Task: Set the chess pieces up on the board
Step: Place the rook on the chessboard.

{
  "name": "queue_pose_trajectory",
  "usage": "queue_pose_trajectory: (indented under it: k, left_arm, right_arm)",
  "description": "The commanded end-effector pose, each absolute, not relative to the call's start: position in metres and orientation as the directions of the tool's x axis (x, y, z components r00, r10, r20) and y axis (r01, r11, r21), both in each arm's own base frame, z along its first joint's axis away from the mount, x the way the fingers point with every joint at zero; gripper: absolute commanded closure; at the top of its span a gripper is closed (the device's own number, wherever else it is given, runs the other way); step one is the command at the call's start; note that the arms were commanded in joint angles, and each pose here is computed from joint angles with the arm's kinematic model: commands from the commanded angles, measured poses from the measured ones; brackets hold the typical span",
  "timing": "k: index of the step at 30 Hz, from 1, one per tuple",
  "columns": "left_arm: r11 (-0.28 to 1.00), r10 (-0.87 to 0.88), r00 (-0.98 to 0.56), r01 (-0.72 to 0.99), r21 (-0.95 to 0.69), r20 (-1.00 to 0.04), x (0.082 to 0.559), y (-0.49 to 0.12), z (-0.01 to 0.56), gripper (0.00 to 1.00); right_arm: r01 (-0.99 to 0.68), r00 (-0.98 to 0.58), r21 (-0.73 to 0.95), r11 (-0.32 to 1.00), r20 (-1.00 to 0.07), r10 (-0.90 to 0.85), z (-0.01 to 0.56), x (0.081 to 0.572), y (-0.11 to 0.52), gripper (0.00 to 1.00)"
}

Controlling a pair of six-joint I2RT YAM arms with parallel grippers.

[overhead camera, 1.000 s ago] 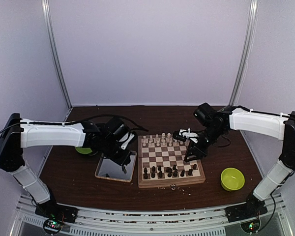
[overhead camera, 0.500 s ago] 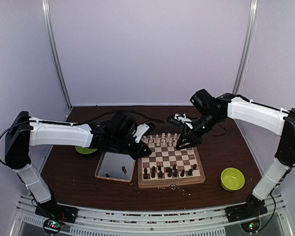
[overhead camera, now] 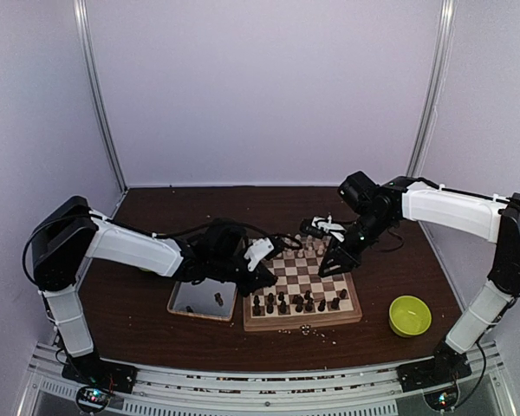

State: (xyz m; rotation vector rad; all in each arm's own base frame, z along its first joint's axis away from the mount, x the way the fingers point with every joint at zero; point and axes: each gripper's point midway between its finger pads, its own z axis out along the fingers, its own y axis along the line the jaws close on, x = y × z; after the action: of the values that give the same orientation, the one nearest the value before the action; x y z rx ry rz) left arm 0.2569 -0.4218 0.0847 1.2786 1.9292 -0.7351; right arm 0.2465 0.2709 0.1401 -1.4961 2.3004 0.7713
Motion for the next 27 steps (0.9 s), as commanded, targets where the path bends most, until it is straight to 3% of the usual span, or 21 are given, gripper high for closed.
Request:
queue_pose_trajectory:
  k: [1, 20, 27]
  left_arm:
    - [0.270, 0.501, -0.189, 0.961, -0.055, -0.845, 0.253, -0.438, 0.083, 1.00]
    - [0.312, 0.530, -0.223, 0.948, -0.056, -0.818, 0.276, -0.421, 0.048, 0.98]
    - [0.322, 0.529, -0.227, 0.945, -0.054, -0.818, 0.277, -0.417, 0.049, 0.88]
  right_arm:
    - [-0.911, -0.413, 0.219, 0.351, -0.520, -0.748, 0.145, 0.255, 0.266, 0.67]
    - [-0.911, -0.411, 0.221, 0.347, -0.517, -0.750, 0.133, 0.257, 0.267, 0.67]
    - [-0.910, -0.415, 0.238, 0.340, -0.515, -0.751, 0.129, 0.258, 0.271, 0.67]
